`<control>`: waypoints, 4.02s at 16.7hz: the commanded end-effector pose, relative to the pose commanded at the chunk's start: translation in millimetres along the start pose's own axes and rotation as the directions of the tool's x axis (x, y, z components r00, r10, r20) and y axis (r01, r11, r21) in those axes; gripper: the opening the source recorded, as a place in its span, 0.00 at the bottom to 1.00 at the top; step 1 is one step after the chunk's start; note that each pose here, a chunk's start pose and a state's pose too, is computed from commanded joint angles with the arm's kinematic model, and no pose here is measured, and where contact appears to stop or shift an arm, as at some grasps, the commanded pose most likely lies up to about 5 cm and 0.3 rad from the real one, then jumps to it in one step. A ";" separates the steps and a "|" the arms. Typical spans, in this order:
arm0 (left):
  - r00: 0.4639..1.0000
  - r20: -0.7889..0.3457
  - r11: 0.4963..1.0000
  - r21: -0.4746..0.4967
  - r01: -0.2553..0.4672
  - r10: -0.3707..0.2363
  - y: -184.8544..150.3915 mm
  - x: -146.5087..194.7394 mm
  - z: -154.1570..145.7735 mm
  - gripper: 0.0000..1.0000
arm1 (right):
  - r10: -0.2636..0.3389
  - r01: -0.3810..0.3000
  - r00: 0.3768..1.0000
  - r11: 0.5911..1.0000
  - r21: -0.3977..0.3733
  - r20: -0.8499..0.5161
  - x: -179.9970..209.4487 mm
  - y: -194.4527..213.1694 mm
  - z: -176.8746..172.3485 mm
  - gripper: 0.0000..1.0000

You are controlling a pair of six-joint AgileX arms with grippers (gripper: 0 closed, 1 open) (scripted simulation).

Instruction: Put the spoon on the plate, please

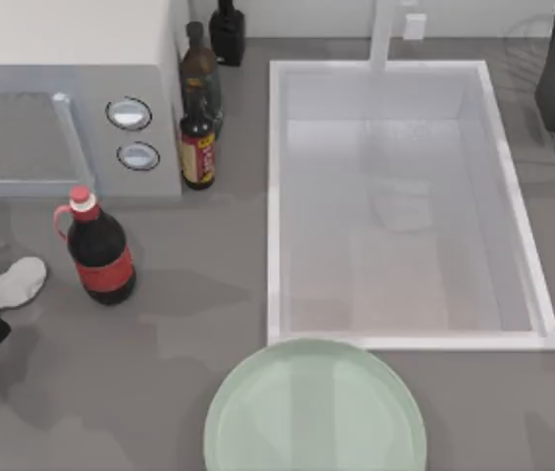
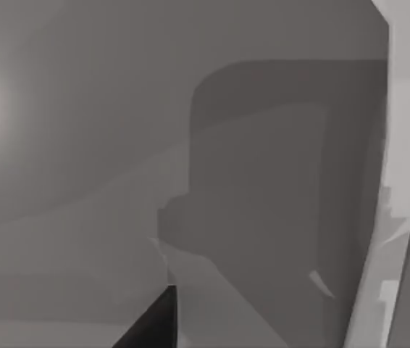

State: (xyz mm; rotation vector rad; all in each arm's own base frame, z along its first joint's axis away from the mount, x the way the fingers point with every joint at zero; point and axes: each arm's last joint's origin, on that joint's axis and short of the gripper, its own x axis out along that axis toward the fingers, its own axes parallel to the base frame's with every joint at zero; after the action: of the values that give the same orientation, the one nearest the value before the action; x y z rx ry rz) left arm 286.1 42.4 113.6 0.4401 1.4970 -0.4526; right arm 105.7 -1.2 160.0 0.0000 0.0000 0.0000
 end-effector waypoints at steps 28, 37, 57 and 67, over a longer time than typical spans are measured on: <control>0.964 -0.265 0.973 -0.230 -0.038 -0.025 -69.9 -86.9 6.3 0.00 | 0.000 0.000 1.000 1.000 0.000 0.000 0.0 0.0 0.0 1.00; 0.874 -0.467 0.725 -0.554 -0.410 0.137 -160.3 -78.4 13.4 0.00 | 0.000 0.000 1.000 1.000 0.000 0.000 0.0 0.0 0.0 1.00; 0.997 -0.054 -0.503 -0.864 -0.024 0.046 -335.9 -65.0 101.2 0.00 | 0.000 0.000 1.000 1.000 0.000 0.000 0.0 0.0 0.0 1.00; 0.999 -0.045 -0.528 -0.849 -0.022 0.030 -339.0 -66.2 102.2 0.00 | 0.000 0.000 1.000 1.000 0.000 0.000 0.0 0.0 0.0 1.00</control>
State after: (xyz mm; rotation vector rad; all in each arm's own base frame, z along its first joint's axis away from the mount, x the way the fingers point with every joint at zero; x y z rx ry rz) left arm 187.0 -297.0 182.6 -1.1733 1.1905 1.2122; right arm 105.7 -1.2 160.0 0.0000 0.0000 0.0000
